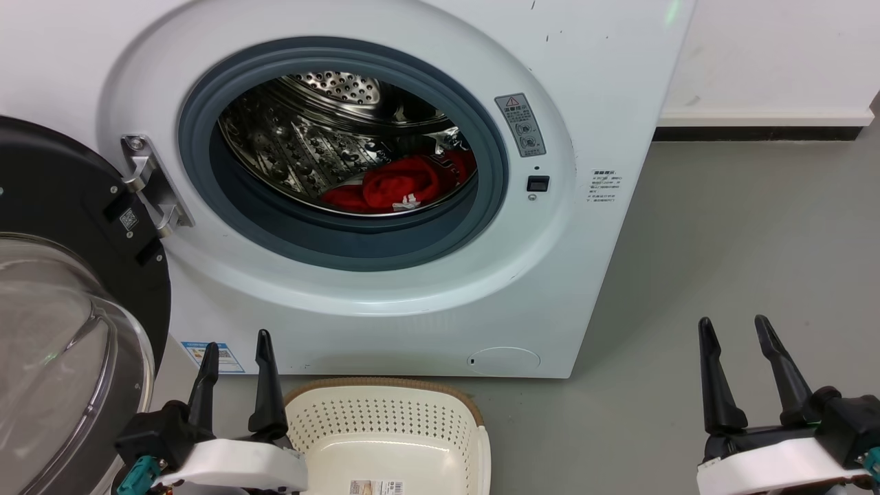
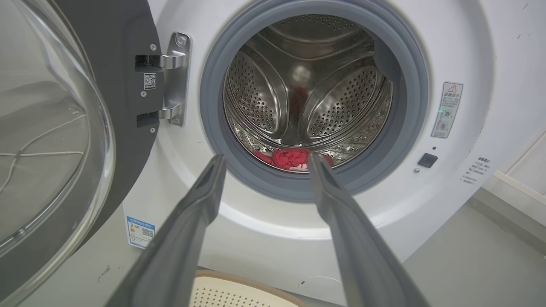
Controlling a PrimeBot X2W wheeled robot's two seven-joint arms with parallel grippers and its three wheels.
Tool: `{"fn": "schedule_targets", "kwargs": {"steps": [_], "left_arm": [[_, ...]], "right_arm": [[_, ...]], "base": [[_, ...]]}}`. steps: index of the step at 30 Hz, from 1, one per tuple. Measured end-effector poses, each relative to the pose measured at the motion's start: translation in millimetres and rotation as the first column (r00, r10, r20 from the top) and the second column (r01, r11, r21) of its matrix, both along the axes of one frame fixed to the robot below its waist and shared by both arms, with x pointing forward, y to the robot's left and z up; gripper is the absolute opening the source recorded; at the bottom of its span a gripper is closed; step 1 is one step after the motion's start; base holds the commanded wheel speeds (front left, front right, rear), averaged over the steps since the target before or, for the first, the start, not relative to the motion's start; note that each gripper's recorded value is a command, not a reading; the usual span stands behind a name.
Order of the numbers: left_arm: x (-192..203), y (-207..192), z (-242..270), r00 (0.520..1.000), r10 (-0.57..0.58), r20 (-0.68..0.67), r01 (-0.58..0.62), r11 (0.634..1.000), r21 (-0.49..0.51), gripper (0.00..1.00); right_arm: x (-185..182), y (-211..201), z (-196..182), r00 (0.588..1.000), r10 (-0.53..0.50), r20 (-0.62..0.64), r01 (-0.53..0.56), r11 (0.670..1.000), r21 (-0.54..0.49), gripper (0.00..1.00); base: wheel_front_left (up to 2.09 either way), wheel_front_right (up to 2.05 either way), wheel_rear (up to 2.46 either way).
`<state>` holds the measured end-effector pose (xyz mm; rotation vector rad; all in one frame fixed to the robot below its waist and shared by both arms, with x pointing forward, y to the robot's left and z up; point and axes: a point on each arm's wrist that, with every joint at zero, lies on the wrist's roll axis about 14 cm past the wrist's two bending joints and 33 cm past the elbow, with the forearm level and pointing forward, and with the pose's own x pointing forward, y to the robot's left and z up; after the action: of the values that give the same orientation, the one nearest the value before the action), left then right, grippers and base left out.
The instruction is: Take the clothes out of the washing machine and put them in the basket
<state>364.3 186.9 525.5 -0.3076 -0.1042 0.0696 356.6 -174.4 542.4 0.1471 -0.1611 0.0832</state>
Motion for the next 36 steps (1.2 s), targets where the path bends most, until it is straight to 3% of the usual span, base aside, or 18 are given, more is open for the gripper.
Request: {"fn": "schedule_targets", "kwargs": {"steps": [36], "left_arm": [[-7.3,-6.2,-0.8,1.0,-0.003,0.028,-0.004,0.969,0.248,1.0]], "right_arm": [[-9.7,6.5,-7.6,1.0,0.014,0.018,-0.009,0.97,-0.242,1.0]], "base": [[0.0,0.0,0.0]]}}
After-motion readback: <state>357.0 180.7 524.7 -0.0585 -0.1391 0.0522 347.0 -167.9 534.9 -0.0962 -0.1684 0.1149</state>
